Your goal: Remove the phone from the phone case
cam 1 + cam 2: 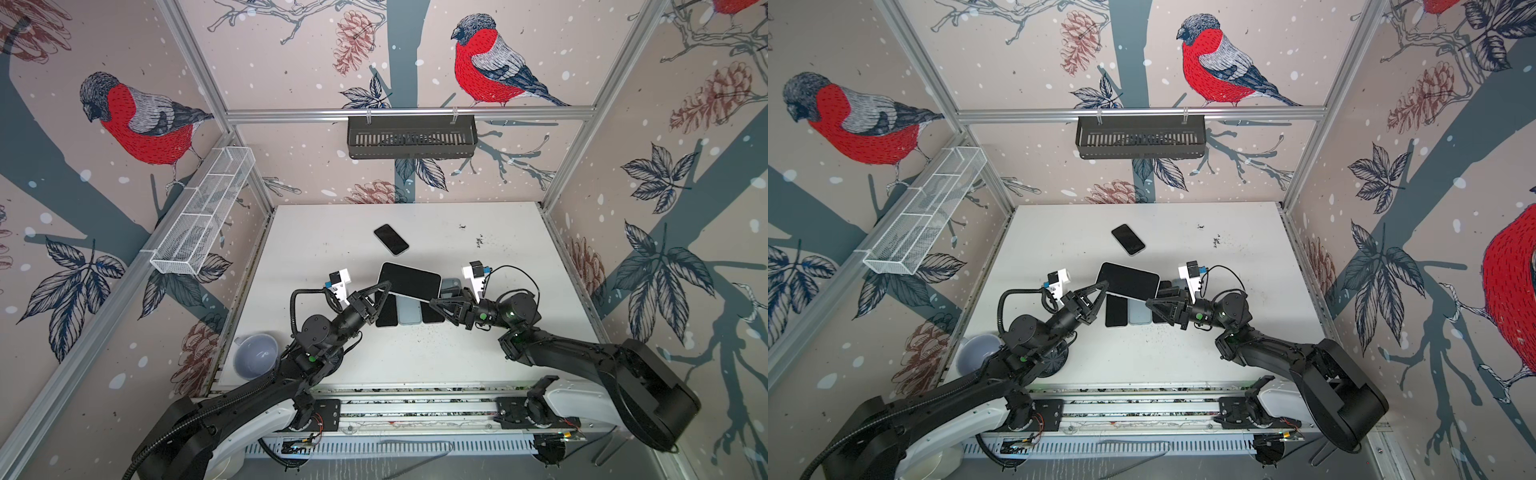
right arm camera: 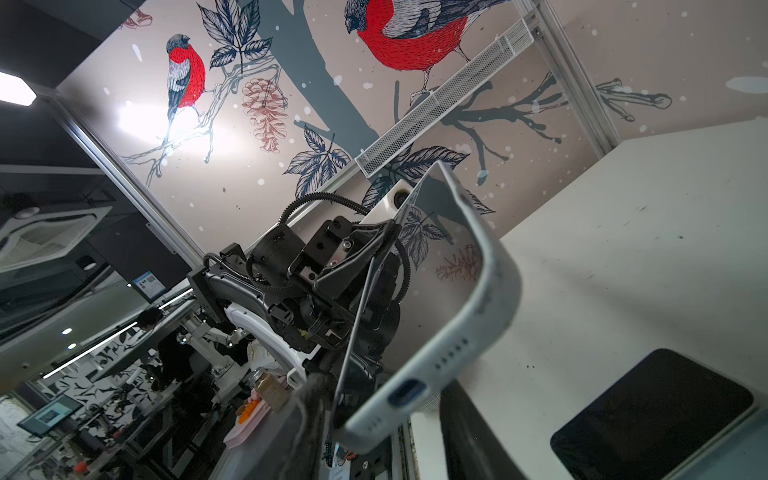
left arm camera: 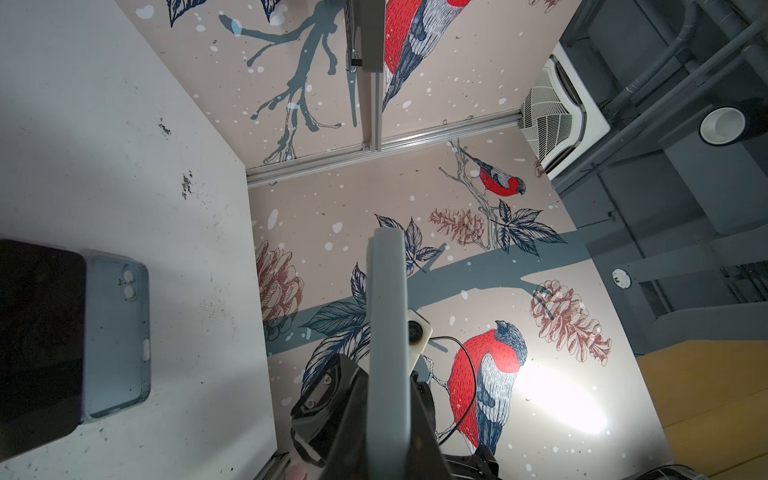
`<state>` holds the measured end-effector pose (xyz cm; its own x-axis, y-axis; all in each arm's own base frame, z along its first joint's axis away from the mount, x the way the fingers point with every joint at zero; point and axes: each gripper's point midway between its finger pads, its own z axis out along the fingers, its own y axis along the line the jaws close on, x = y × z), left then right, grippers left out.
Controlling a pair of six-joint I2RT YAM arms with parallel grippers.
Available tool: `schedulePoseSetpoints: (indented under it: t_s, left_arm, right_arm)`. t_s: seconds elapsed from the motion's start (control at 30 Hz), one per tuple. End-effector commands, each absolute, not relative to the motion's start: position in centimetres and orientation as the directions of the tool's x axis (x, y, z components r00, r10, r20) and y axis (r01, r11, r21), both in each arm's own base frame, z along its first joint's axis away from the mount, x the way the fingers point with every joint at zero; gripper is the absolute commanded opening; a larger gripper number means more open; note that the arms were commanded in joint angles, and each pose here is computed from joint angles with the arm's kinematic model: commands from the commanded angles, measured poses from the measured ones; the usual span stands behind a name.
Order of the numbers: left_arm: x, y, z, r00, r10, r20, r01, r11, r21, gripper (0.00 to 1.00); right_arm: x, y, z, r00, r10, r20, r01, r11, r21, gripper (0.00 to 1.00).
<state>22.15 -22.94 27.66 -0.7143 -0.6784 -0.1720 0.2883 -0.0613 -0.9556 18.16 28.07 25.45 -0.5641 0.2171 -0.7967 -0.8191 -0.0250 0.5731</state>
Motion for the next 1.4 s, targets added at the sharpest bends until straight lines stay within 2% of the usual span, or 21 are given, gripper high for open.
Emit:
schedulePoseSetpoints:
  t_s: [0.0,0.33,0.5,0.73,0.9,1.07,1.2,1.37]
  left_arm:
    - [21.3,-22.3,30.7,-0.705,-0.688,-0.173,0.371,-0.149,-0.917,0.0]
    - [21.2,-22.2,30.7,-0.704,-0.688,-0.177,0.377,-0.151,-0.914,0.0]
    - [21.1,-22.2,30.6,-0.705,-0.685,-0.183,0.379,-0.146,-0.914,0.0]
    - [21.1,-22.6,30.6,-0.713,-0.672,-0.201,0.371,-0.118,-0.921,0.0]
    - [21.2,-22.9,30.6,-0.717,-0.663,-0.214,0.363,-0.093,-0.927,0.0]
    - [21.2,-23.2,30.2,-0.728,-0.651,-0.215,0.352,-0.086,-0.932,0.0]
    - [21.3,-23.8,30.1,-0.741,-0.632,-0.227,0.353,-0.079,-0.932,0.0]
    - [21.3,-24.3,29.9,-0.75,-0.618,-0.235,0.358,-0.08,-0.93,0.0]
  right_arm:
    - [18.0,28.0,26.4,-0.557,0.236,-0.796,-0.826,-0.059,0.56,0.41]
    - [18.7,28.0,26.3,-0.587,0.243,-0.772,-0.804,-0.07,0.59,0.28]
    - [18.5,28.0,26.5,-0.586,0.245,-0.772,-0.807,-0.083,0.585,0.16]
    - [17.5,28.0,25.4,-0.525,0.198,-0.827,-0.85,-0.071,0.522,0.04]
    - [16.6,27.6,25.4,-0.418,0.208,-0.884,-0.908,-0.053,0.417,0.02]
    - [14.1,27.8,25.9,-0.288,0.215,-0.933,-0.956,-0.115,0.269,0.02]
    - [13.8,28.1,26.3,-0.211,0.222,-0.952,-0.975,-0.118,0.189,0.01]
    - [15.4,28.8,26.8,-0.222,0.221,-0.95,-0.973,-0.116,0.2,0.0]
